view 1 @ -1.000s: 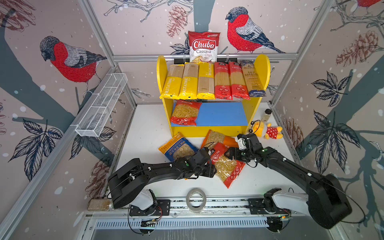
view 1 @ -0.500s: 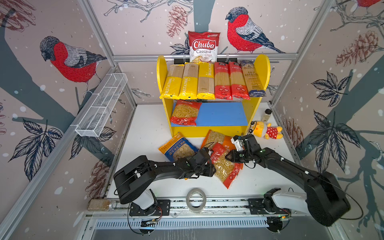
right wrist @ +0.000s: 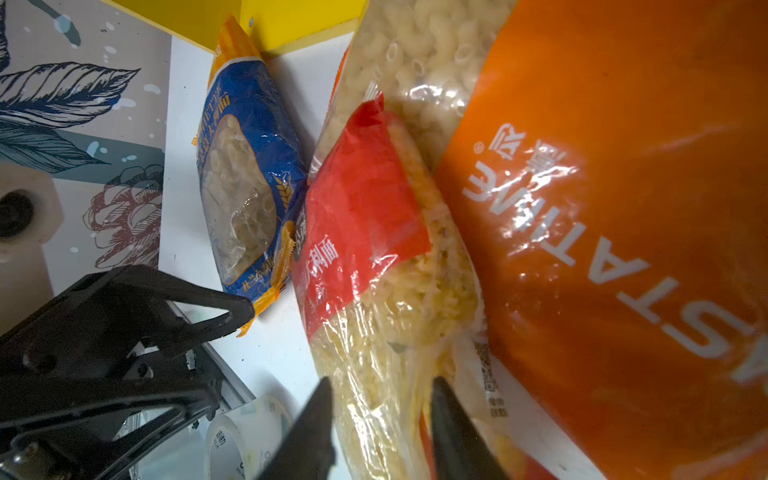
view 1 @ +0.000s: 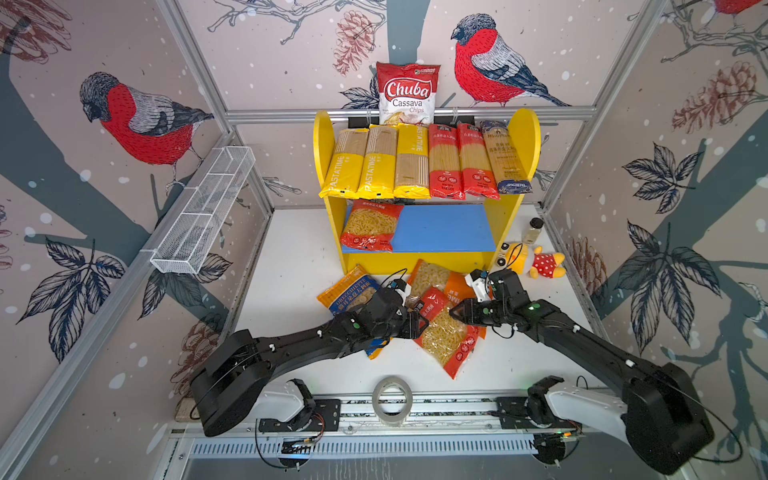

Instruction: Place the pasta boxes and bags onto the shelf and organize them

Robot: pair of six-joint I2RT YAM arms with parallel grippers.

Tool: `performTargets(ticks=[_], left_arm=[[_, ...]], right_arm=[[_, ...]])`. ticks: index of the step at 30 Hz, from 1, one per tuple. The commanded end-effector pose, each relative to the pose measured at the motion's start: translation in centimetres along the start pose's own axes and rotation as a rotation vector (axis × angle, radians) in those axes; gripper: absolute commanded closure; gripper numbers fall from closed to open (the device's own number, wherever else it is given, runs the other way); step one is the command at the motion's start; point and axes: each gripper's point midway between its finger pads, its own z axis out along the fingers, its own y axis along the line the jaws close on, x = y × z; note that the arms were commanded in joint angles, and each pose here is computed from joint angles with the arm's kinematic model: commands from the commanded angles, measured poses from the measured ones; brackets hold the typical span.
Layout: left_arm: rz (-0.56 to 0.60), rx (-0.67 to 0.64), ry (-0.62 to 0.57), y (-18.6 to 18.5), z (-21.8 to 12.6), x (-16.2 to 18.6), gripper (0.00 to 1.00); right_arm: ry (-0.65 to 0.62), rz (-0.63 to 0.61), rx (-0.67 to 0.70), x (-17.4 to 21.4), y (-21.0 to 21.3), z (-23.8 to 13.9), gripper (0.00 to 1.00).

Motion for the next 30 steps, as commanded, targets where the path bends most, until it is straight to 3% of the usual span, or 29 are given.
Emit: performTargets(ticks=[1,2,4,9,12,16,22,24,30], left_arm=[[-0.003,-0.008,0.028,0.5,0.4,0.9,0.4],[0.0,-0.022,0.044,0.7,0.8,1.4,0.41],[0.018,-0.041,0.069,0.8,1.5,2.2,0.41],[0.028,-0.059,0.119,1.5,3.7,4.0,0.42],[0.027,-0.05,0.138,2.0,4.6,4.6,0.44],[0.044,-0.032,0.153,1.5,4.9,4.7,0.48],[0.056,-0.03,0.106,0.9,3.0,2.5,0.49],[0.057,-0.026,0.077,0.6,2.1,1.6,0.48],[0.048,-0.008,-0.037,-0.5,-1.2,-1.9,0.47]], right_arm=[[-0.033,-0.013,0.104,-0.7,-2.2,-0.1,0.29],[-0.036,-0.011,0.123,-0.9,-2.8,-0.1,0.22],[-0.029,0.006,0.118,-0.9,-3.4,0.3,0.17],[0.095,-0.033,0.022,1.5,-1.5,2.8,0.24],[0.137,-0.07,-0.006,2.7,-0.3,3.6,0.37],[0.118,-0.062,0.011,2.5,-0.5,3.3,0.69],[0.072,-0.067,-0.047,1.9,1.0,1.9,0.93],[0.064,-0.065,-0.063,1.8,1.5,1.4,0.99],[0.022,-0.065,-0.116,0.8,3.6,-0.8,1.0]])
